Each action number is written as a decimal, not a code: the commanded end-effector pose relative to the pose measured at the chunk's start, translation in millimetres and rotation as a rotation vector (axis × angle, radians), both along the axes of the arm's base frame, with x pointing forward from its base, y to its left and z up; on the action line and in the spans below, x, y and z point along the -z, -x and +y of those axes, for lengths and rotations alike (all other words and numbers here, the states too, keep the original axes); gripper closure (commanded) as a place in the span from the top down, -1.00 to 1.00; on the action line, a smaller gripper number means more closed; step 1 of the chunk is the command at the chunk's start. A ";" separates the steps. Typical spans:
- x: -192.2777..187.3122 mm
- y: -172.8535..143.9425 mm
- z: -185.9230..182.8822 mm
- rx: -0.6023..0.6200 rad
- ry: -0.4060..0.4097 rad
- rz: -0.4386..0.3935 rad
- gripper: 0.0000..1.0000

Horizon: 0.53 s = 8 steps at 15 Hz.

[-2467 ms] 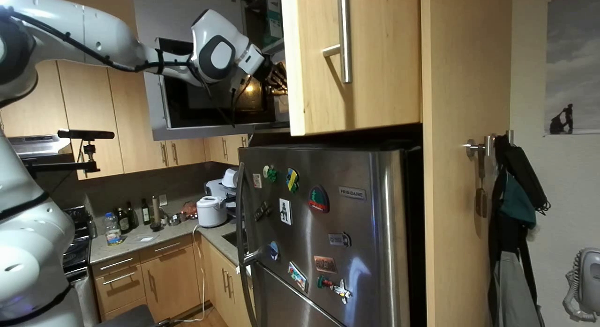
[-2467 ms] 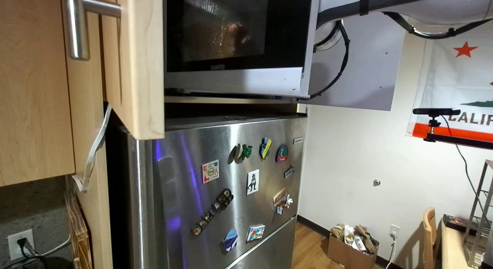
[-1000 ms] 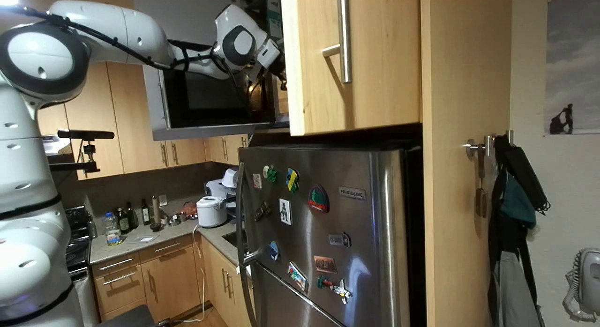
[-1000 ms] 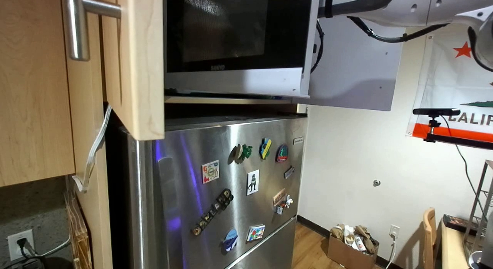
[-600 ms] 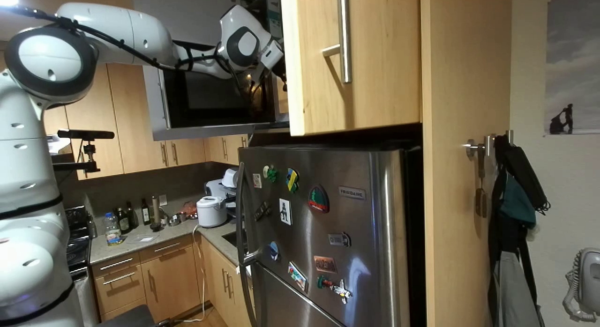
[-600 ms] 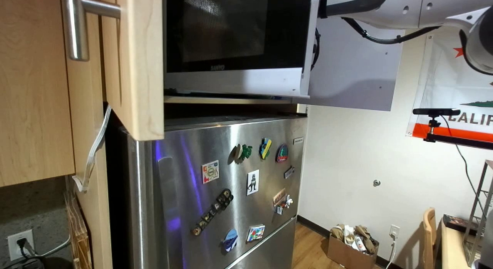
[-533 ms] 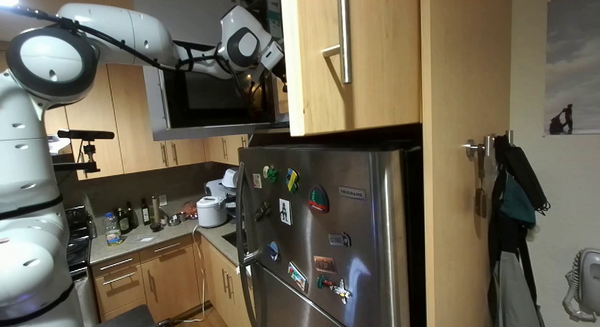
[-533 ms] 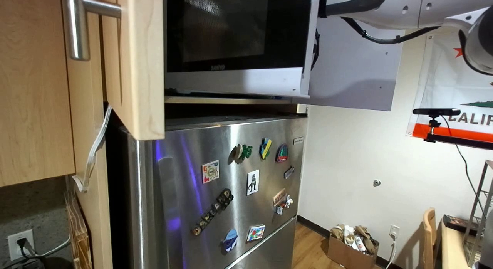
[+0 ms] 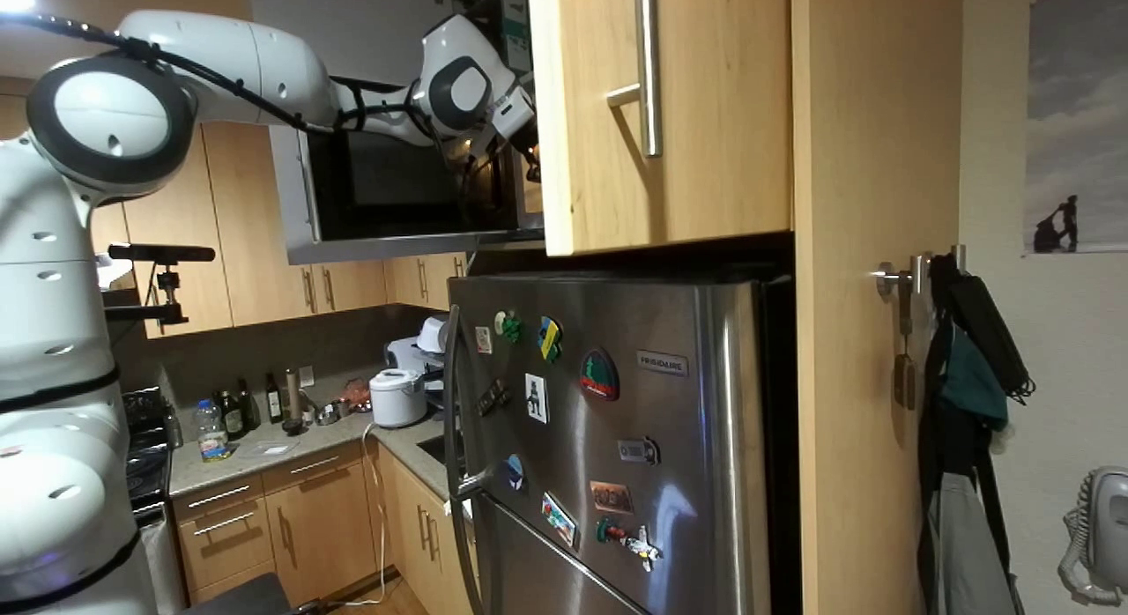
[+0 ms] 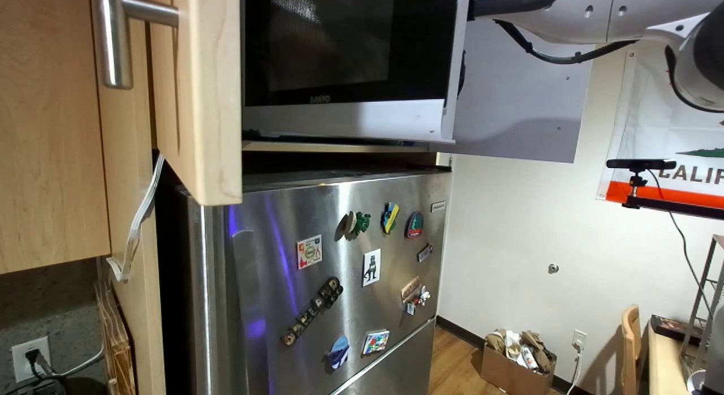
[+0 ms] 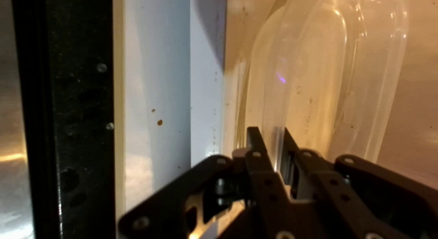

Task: Remove the lunch box from the top of the fridge and put it in the microwave

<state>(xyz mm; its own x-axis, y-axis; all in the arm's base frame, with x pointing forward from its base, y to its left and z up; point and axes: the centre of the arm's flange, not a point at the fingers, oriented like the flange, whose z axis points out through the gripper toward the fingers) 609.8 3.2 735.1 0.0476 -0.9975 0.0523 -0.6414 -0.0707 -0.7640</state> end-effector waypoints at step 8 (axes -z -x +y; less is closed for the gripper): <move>-25.6 -2.7 -27.8 0.008 -0.038 0.003 -0.93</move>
<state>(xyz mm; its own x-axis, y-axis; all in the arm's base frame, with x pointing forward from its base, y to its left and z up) 607.9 -20.3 748.7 0.0304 -0.9992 0.0245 -0.6433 -0.0383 -0.7647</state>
